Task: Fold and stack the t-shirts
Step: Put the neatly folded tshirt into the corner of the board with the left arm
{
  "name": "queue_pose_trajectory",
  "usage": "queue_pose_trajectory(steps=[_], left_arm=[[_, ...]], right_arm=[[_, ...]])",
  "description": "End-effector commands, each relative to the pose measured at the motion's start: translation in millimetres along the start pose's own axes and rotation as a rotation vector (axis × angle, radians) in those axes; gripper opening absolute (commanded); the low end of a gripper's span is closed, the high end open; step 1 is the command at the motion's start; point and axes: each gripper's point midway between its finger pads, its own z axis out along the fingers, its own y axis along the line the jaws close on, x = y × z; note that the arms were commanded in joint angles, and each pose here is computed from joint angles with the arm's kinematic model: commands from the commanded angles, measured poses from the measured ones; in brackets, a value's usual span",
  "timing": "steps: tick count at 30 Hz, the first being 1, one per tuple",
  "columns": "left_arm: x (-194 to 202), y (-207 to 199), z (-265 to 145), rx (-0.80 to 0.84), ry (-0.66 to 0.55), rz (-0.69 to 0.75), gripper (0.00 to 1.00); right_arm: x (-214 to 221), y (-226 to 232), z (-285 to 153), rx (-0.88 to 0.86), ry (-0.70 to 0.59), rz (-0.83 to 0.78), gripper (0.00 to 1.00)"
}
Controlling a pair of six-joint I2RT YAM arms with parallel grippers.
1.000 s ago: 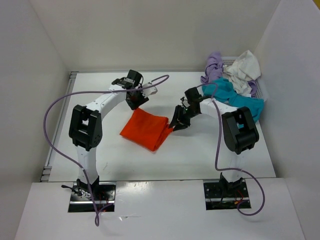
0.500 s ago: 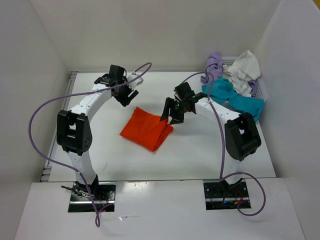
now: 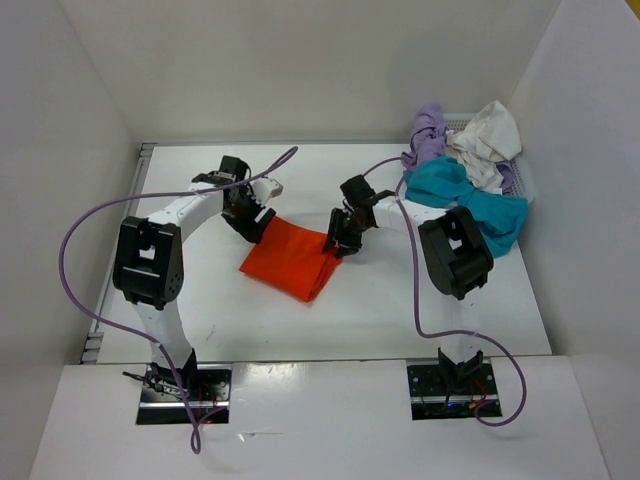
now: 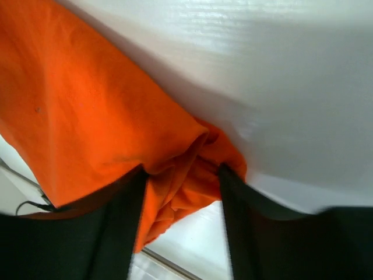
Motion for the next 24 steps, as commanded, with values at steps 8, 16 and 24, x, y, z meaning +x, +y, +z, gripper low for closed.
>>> queue_pose_trajectory(steps=[8,16,24], left_arm=[[32,-43,16,0.195,0.025,-0.106,0.81],[33,-79,-1,0.329,-0.012,-0.133,0.81],[40,-78,-20,0.331,-0.030,-0.187,0.84]], right_arm=[[-42,27,-9,-0.030,-0.139,-0.117,0.49],[-81,50,7,-0.034,-0.139,-0.233,0.20],[-96,76,9,-0.071,-0.129,-0.282,0.36]])
